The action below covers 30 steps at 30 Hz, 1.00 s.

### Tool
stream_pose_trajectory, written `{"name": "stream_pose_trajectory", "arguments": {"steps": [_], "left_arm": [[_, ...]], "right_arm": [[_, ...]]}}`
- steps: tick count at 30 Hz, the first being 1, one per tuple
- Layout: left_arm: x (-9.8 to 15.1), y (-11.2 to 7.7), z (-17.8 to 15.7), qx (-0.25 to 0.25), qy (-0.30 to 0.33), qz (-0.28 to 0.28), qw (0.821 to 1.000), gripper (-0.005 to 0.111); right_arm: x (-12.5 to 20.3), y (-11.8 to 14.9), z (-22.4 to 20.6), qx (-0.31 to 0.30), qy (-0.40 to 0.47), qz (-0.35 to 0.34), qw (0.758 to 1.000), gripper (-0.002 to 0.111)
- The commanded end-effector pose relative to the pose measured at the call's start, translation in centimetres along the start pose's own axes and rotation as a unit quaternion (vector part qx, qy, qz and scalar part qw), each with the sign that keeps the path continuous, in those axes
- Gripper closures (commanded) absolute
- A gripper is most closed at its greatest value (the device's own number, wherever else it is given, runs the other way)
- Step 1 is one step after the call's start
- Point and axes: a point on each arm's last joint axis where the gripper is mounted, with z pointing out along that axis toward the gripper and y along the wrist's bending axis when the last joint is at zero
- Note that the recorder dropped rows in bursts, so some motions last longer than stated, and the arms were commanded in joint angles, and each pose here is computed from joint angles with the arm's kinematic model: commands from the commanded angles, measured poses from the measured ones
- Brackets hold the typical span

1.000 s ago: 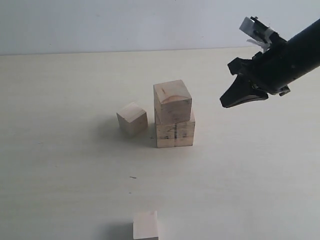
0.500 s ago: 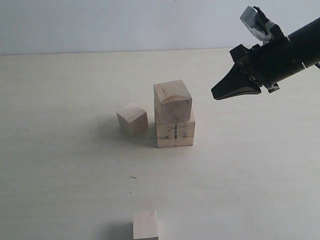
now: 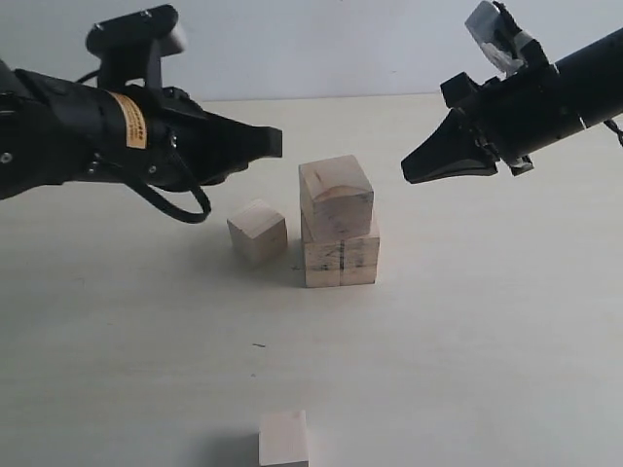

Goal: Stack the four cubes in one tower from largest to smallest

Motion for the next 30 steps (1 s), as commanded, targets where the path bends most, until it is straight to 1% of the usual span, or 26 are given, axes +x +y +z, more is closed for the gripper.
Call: {"name": "stream_pose_trajectory", "arguments": {"steps": [1, 7, 10, 11, 14, 18, 22, 30], "left_arm": [[0.4, -0.6, 1.9, 0.000, 0.018, -0.013, 1.000, 0.107], [0.8, -0.6, 3.5, 0.001, 0.024, -0.010, 1.000, 0.107], [0.8, -0.8, 4.3, 0.022, 0.006, -0.010, 1.000, 0.107], [0.7, -1.0, 4.6, 0.037, -0.009, -0.011, 0.999, 0.107], [0.6, -1.3, 5.2, 0.056, -0.024, -0.039, 0.997, 0.107], [1.2, -1.0, 5.9, 0.049, -0.011, -0.043, 0.998, 0.107], [1.3, -1.1, 6.4, 0.061, -0.020, -0.045, 0.997, 0.107], [0.3, -1.7, 6.8, 0.076, -0.040, -0.047, 0.995, 0.107]], "right_arm": [[-0.2, -0.4, 1.4, 0.023, 0.001, -0.001, 1.000, 0.108], [-0.2, -1.1, 2.7, 0.029, 0.008, 0.001, 1.000, 0.108], [-0.3, -1.4, 2.7, 0.036, 0.002, -0.003, 0.999, 0.108], [-0.3, -1.5, 2.8, 0.035, 0.005, -0.001, 0.999, 0.108], [-0.1, -2.1, 3.4, 0.032, 0.015, 0.008, 0.999, 0.108], [0.1, -2.4, 3.9, 0.018, 0.025, 0.017, 0.999, 0.108], [0.1, -2.4, 3.9, 0.018, 0.024, 0.014, 0.999, 0.108], [0.0, -2.4, 3.9, 0.014, 0.021, 0.012, 1.000, 0.108]]}}
